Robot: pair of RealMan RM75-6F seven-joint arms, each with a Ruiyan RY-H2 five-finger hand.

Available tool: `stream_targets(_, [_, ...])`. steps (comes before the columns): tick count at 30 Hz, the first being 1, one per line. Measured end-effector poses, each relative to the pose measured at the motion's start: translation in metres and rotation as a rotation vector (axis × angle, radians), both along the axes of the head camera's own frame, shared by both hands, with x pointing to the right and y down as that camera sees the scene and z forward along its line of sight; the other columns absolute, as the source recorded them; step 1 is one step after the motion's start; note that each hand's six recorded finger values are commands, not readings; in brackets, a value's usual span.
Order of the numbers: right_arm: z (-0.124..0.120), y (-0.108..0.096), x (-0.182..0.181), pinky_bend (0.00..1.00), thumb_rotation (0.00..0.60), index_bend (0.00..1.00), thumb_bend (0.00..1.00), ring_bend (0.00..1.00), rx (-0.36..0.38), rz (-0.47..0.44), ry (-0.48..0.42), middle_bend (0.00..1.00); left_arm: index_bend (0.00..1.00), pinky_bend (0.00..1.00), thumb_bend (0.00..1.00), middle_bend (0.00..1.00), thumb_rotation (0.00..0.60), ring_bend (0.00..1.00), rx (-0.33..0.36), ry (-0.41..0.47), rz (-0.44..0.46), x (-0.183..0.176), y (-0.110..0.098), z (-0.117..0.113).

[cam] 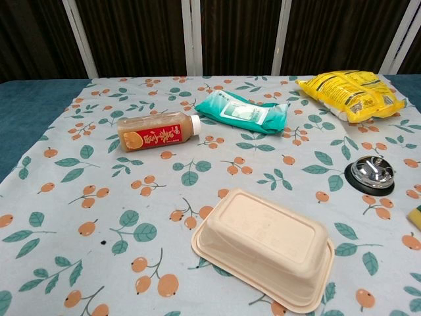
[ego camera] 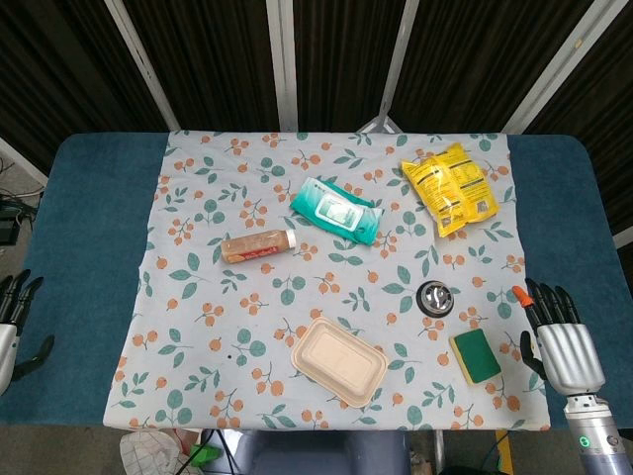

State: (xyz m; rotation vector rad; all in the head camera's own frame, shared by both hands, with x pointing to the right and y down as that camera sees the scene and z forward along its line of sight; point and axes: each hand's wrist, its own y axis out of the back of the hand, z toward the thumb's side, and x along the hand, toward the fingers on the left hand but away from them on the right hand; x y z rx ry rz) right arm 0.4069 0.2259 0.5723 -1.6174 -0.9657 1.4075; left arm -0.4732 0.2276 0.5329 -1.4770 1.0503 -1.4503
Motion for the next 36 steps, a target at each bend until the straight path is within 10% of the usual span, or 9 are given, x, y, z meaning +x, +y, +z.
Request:
stream_targets(10, [0.013, -0.03, -0.023, 0.0, 0.6, 0.11, 0.68, 0.0, 0.056, -0.108, -0.057, 0.0, 0.03, 0.07, 0.47, 0.0, 0.6, 0.0, 0.001, -0.001, -0.016, -0.002, 0.001, -0.001])
stream_targets(23, [0.057, -0.067, -0.075, 0.0, 0.6, 0.11, 0.99, 0.0, -0.06, -0.205, -0.133, 0.0, 0.03, 0.07, 0.47, 0.0, 0.6, 0.0, -0.005, -0.019, -0.028, -0.004, -0.001, 0.002])
stream_targets(36, [0.109, -0.063, -0.106, 0.0, 0.6, 0.11, 1.0, 0.0, -0.198, -0.256, -0.092, 0.0, 0.03, 0.07, 0.47, 0.0, 0.6, 0.0, -0.007, -0.034, -0.049, -0.009, -0.003, 0.004])
